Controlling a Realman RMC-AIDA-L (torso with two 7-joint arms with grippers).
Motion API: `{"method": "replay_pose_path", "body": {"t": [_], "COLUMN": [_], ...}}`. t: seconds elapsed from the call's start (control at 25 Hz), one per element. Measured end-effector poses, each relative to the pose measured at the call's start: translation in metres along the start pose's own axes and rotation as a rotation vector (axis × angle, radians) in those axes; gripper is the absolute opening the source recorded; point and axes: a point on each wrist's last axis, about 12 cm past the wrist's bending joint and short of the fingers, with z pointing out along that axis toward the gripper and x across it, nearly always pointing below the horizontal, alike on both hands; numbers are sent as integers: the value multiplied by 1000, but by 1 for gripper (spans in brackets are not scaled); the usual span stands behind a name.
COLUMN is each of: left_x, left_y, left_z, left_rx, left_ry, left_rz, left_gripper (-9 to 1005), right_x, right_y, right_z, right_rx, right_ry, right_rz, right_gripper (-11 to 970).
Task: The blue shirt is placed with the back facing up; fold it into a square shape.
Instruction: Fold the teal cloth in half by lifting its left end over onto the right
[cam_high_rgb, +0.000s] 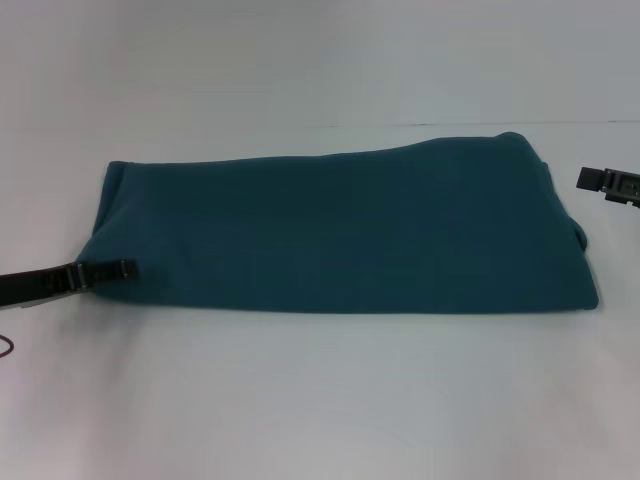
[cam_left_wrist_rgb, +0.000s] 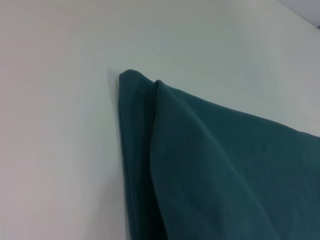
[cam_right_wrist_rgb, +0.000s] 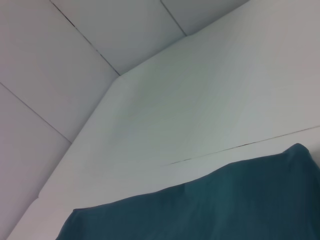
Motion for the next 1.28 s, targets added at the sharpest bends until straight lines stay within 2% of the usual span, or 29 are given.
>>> {"method": "replay_pose_path", "body": {"t": [0.36, 0.48, 0.92, 1.12, 1.28], "left_x": [-1, -1, -3, -3, -6], "left_y": [2, 4, 5, 9, 18], "left_z": [-1, -2, -2, -4, -12], "left_rx": [-15, -20, -34, -57, -87], "left_ry": [-15, -25, -29, -43, -67], "left_rz": [-4, -10, -6, -7, -15], "left_gripper": [811, 630, 374, 169, 44], "right_x": [0, 1, 2, 4, 5], "right_y": [0, 0, -1, 0, 2], "right_z": [0, -1, -2, 1, 6], "right_rx": [0, -1, -1, 0, -9], "right_ry": [-1, 0, 2, 0, 1], "right_rz": [1, 2, 5, 10, 14], "right_gripper": [853, 852, 847, 845, 843]}}
